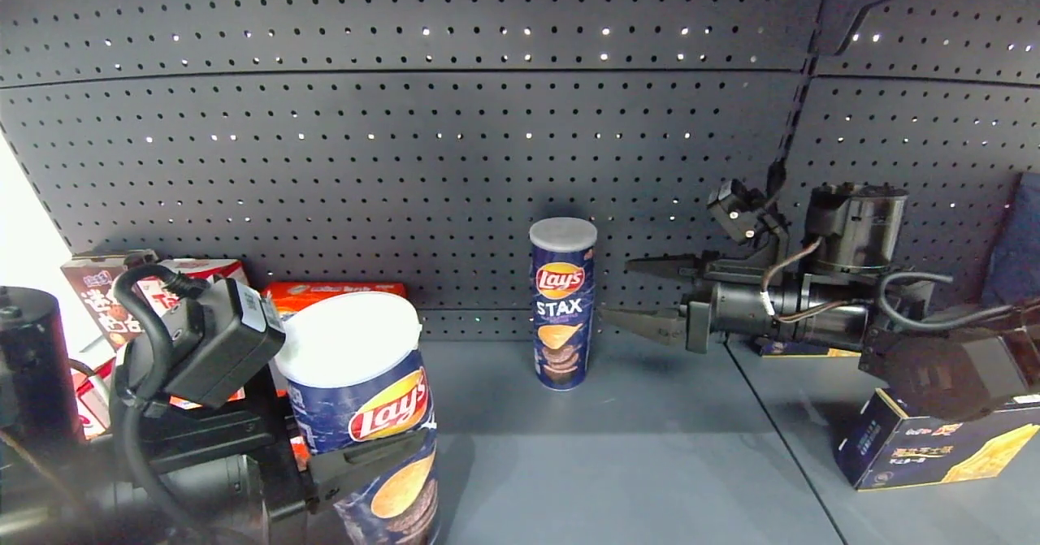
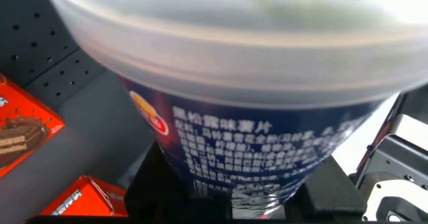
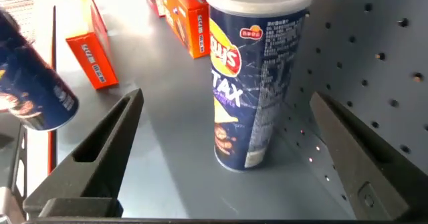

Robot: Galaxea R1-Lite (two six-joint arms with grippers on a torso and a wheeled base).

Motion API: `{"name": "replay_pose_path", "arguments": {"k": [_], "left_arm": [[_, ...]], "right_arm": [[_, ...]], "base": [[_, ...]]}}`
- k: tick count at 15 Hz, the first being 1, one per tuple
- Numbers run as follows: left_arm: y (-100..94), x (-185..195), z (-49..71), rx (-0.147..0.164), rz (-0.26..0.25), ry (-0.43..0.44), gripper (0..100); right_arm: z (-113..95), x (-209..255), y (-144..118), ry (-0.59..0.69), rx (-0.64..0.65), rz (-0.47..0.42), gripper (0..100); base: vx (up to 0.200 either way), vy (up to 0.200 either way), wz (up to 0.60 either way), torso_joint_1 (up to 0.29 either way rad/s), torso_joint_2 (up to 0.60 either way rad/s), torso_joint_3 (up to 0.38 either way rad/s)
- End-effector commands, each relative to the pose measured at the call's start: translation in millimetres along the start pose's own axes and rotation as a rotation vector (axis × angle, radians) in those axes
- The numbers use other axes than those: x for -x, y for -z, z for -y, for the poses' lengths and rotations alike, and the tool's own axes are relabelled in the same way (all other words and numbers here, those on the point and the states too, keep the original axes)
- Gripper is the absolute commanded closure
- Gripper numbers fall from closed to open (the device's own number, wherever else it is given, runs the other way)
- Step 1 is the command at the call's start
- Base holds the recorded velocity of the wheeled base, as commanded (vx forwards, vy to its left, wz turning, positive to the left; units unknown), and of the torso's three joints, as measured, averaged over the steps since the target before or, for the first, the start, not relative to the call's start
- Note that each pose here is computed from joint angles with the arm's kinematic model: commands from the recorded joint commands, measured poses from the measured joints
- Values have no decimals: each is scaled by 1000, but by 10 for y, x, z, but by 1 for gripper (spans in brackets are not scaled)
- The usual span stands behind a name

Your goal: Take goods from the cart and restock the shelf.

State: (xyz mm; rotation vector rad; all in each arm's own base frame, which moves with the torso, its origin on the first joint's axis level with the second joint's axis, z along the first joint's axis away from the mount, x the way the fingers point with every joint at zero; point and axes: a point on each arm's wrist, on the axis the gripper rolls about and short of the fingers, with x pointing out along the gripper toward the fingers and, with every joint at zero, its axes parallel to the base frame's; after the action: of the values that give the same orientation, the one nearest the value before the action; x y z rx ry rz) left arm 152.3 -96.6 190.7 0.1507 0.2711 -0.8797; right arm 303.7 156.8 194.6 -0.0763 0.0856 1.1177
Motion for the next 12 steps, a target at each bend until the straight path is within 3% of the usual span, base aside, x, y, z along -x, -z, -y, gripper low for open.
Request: {"name": "replay_pose_path", "arguments": {"k": [1,12], "left_arm": [[0,-7,-3,2,-2,0,100],[23,0,3,3,-7,1,100]], "right_arm": [[37,-144,70,-19,-7,-12,0],[252,-481,482,-26,-50,-68,0]], "base": [[0,0,0,0,0,0],[0,0,0,0,0,0]]}}
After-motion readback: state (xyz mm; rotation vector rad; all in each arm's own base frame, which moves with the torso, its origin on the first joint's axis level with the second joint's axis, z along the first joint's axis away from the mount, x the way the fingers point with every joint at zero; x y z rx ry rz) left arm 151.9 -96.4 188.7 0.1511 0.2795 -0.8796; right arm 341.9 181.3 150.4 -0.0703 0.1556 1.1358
